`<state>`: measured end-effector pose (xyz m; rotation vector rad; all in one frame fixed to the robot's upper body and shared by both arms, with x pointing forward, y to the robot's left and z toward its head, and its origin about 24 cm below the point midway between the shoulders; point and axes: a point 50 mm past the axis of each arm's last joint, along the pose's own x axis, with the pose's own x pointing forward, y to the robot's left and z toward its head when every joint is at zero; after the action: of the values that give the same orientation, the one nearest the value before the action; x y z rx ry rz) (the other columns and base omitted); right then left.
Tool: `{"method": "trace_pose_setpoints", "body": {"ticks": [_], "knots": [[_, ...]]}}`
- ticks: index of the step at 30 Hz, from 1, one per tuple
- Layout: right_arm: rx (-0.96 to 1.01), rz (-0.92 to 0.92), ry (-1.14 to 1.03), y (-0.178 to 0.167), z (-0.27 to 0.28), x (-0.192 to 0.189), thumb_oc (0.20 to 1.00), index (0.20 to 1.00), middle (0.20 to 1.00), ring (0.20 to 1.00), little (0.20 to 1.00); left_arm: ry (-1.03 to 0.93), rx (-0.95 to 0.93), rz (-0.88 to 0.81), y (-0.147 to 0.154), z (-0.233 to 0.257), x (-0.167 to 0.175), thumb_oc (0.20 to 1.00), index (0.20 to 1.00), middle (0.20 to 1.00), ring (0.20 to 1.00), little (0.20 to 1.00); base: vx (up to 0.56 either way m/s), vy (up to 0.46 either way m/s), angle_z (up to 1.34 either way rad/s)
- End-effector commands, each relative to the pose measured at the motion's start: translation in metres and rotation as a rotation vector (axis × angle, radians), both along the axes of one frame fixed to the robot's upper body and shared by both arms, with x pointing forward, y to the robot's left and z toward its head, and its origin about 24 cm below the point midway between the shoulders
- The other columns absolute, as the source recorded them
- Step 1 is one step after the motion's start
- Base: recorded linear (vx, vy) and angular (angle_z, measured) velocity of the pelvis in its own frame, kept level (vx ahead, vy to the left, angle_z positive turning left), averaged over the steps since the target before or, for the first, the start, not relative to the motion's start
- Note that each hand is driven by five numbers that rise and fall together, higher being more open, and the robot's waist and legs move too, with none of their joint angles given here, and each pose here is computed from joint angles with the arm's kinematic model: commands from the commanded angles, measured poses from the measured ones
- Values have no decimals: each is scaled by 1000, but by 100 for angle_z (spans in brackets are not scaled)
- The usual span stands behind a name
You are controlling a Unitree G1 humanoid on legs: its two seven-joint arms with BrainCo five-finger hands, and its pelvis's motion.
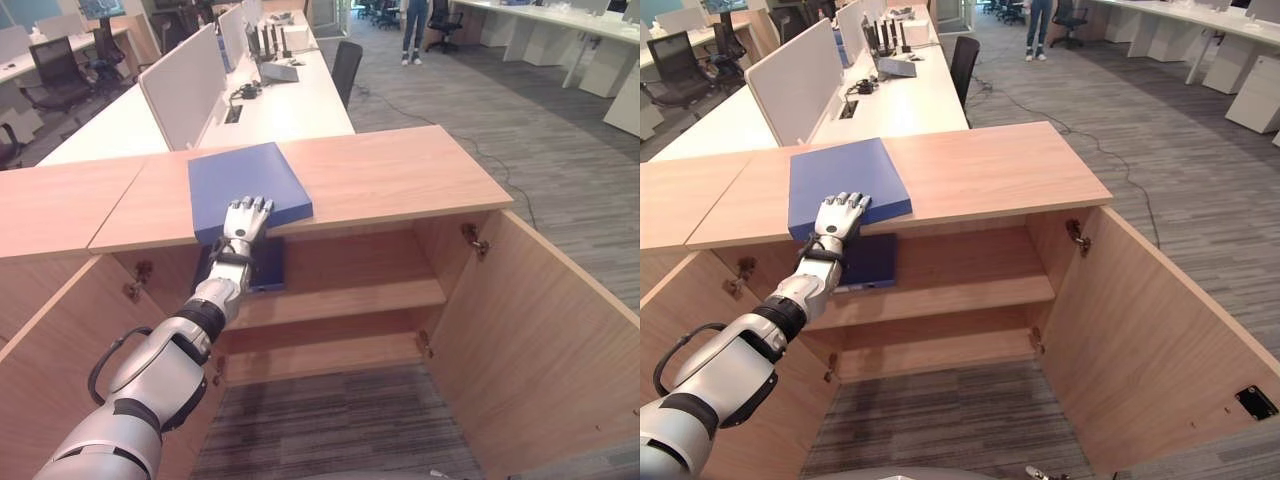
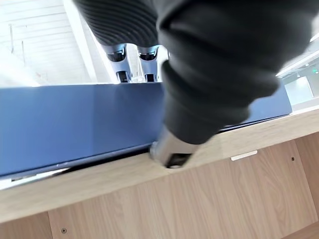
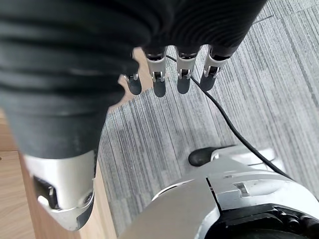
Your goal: Put the empty folder in the office cabinet
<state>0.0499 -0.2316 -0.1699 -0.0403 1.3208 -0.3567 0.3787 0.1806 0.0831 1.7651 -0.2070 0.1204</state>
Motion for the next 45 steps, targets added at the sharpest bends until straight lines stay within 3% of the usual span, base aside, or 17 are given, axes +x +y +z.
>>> {"method": "trace_pose_setpoints", "body": {"ticks": [1,12,15,24,31,45], "knots": [[-29,-6,-24,-4,2,10,1000,1000,1000,1000,1000,2,76,102,22,20,13,200,200,200,200,200,0,0,0],[-36,-22,-8,-1,1,4,1000,1000,1000,1000,1000,11,-116,-39,-8,-1,-5,200,200,200,200,200,0,0,0],[-29,-66,2,2,-1,0,1000,1000,1000,1000,1000,5,-320,-225,-35,-5,-37,200,200,200,200,200,3,-6,3],[14,-115,-12,9,-2,0,1000,1000,1000,1000,1000,82,-720,-401,-36,-6,-107,200,200,200,200,200,-3,-14,11],[34,-87,-10,15,-3,-1,1000,1000,1000,1000,1000,63,-772,-390,-22,-3,-123,200,200,200,200,200,-4,-12,7],[37,-98,3,20,-5,-8,1000,1000,1000,1000,1000,-170,-748,-319,-5,18,-114,200,200,200,200,200,1,-2,1]]}}
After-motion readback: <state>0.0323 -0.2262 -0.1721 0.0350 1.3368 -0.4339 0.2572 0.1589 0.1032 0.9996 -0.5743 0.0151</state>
